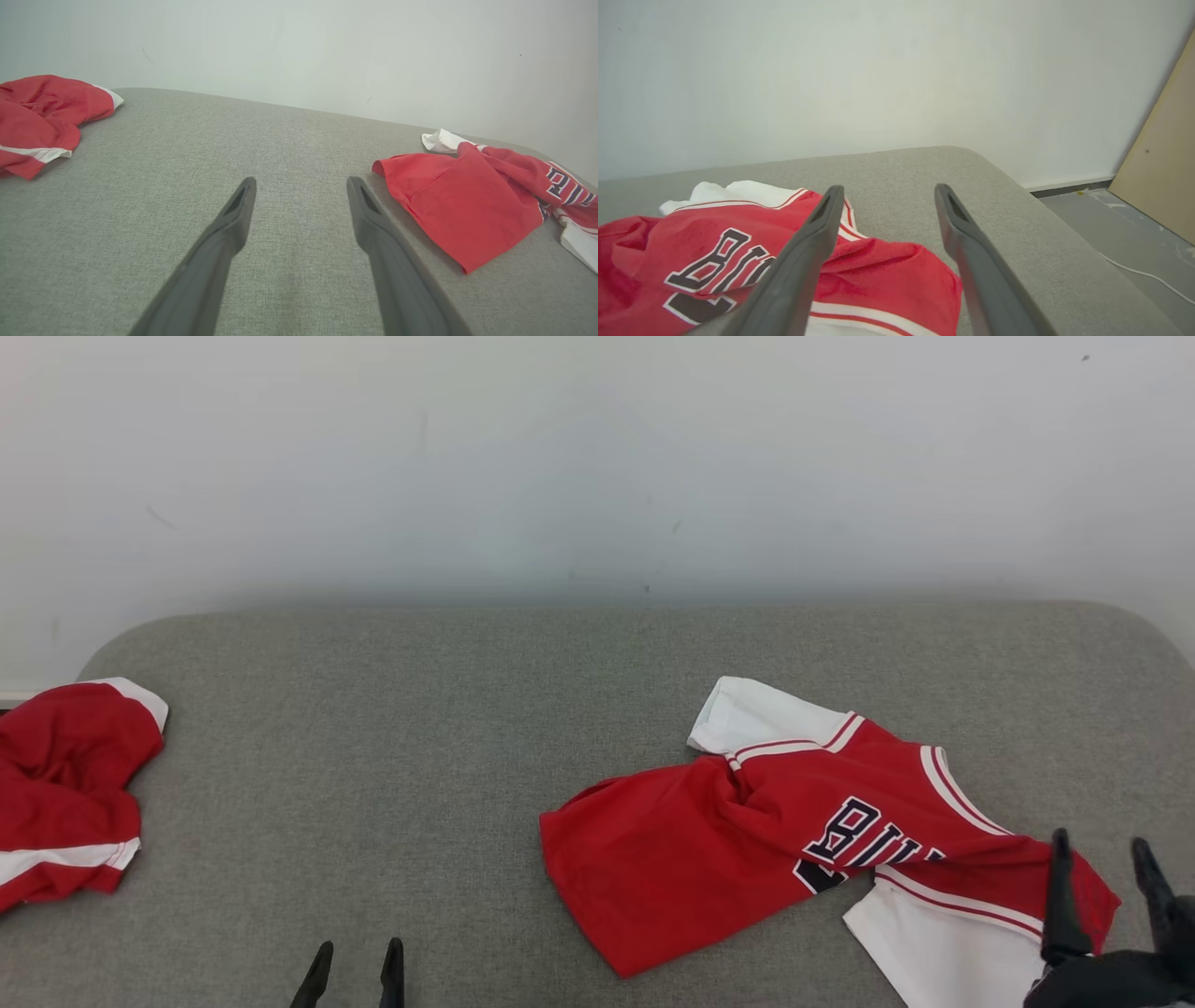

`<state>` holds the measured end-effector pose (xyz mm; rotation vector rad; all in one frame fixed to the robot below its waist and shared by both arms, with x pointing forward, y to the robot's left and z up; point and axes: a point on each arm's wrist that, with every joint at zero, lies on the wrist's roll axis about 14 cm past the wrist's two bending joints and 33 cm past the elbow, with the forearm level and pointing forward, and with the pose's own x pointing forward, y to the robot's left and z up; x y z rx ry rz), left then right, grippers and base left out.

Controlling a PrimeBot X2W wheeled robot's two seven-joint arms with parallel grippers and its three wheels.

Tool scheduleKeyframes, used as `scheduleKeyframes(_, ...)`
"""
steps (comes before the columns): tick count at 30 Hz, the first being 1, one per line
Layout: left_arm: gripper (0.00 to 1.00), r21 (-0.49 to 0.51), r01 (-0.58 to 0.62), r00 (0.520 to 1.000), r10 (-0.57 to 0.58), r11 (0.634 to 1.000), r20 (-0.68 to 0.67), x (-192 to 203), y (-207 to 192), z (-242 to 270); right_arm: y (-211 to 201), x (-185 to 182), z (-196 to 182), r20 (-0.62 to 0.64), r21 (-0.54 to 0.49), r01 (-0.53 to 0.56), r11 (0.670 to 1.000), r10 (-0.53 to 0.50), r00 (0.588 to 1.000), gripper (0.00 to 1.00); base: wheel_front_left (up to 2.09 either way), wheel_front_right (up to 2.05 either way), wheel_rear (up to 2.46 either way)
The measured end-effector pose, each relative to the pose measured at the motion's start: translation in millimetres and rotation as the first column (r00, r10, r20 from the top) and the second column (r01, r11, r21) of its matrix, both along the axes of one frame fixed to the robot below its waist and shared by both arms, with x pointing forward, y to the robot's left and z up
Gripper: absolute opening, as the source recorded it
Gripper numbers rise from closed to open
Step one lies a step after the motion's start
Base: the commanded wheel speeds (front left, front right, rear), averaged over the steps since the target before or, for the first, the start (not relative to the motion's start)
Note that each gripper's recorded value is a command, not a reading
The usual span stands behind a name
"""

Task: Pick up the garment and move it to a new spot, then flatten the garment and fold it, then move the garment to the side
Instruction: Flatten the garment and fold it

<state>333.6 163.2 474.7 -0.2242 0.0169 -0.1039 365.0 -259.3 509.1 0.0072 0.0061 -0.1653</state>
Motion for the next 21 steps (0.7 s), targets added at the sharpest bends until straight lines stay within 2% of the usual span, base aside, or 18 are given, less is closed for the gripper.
scheduleKeyframes(5, 1.0, -0.002, -0.002, 1.0, 0.002, 1.0, 0.002, 0, 0, 1, 41, -8, 6, 0.04, 0.008, -0.123, 0.992, 0.123, 0.992, 1.0, 0.0, 0.0, 0.0)
scheduleKeyframes(9, 1.0, -0.002, -0.004, 1.0, 0.004, 1.0, 0.002, 0, 1, 1, 66, -16, -3, 0.025, 0.016, -0.195, 0.981, 0.195, 0.981, 1.0, 0.0, 0.0, 0.0)
scheduleKeyframes(21, 1.0, -0.005, -0.007, 1.0, 0.007, 1.0, -0.002, 0, 1, -1, 75, -19, -18, -0.019, 0.067, -0.216, 0.974, 0.218, 0.976, 1.0, 0.0, 0.0, 0.0)
